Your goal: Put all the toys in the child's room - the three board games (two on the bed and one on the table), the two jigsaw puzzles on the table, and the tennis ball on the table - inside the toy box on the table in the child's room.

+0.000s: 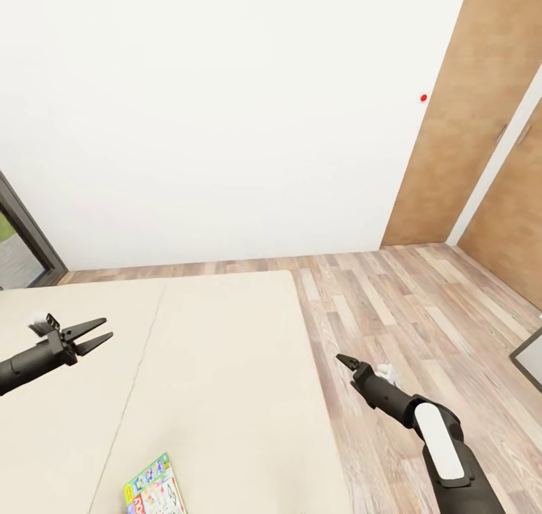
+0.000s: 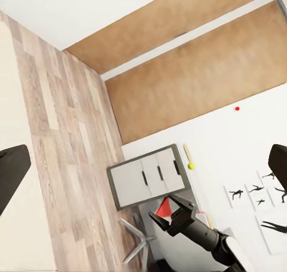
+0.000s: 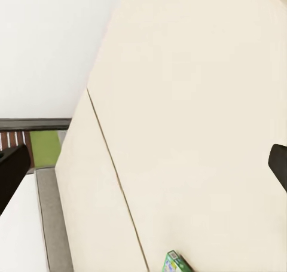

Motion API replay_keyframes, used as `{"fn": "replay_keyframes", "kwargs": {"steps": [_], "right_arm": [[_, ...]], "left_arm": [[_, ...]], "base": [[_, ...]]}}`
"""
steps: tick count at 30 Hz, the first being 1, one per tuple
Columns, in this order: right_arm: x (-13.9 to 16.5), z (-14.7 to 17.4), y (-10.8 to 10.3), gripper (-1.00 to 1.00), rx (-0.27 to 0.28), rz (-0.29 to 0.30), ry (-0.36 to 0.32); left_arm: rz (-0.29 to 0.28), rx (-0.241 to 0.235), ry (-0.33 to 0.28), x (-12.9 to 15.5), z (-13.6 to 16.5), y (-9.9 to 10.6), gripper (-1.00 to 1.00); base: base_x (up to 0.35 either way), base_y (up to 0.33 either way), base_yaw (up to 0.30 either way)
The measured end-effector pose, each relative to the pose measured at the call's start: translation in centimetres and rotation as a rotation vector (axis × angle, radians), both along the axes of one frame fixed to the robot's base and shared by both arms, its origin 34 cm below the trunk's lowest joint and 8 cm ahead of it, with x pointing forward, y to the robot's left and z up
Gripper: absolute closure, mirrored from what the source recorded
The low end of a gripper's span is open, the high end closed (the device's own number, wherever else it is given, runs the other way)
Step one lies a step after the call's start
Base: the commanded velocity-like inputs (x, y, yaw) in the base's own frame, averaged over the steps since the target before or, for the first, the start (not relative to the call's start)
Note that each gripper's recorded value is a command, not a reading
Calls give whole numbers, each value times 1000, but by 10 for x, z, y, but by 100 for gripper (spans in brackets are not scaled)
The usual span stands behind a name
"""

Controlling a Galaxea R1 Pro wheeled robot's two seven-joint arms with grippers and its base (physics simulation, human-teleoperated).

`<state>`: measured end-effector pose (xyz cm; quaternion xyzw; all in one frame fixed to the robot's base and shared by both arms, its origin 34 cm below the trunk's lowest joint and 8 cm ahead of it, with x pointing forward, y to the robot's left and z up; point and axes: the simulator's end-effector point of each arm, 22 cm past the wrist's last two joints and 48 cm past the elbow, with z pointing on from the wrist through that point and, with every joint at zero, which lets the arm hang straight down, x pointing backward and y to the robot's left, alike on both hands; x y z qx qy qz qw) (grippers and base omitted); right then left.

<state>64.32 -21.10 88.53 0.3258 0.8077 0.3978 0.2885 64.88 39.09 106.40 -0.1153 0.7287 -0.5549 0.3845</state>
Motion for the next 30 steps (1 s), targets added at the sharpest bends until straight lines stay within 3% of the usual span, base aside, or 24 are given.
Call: {"fn": "replay_keyframes", "kwargs": {"steps": [5, 10, 12, 14, 21, 30], "right_arm": [[1, 2, 7, -100, -23, 26, 4], [0, -4, 10, -100, -130, 54, 55], [-4, -11, 8, -100, -188, 63, 95], [-6, -13, 10, -100, -211, 72, 111], [0, 2, 18, -100, -241, 91, 79], [8, 22, 19, -100, -253, 89, 28]], "left_arm": [[13, -7, 29, -6, -11, 6, -100], [20, 10, 48, -7, -18, 7, -100], [24, 29, 67, -7, -24, 8, -100], [32, 56, 93, -6, -33, 9, -100], [74, 148, 171, -3, -60, 18, -100], [87, 162, 179, -3, -62, 22, -100]], "base": [[-2, 6, 0], [0, 1, 0], [0, 0, 0], [0, 0, 0], [0, 0, 0], [0, 0, 0]]}}
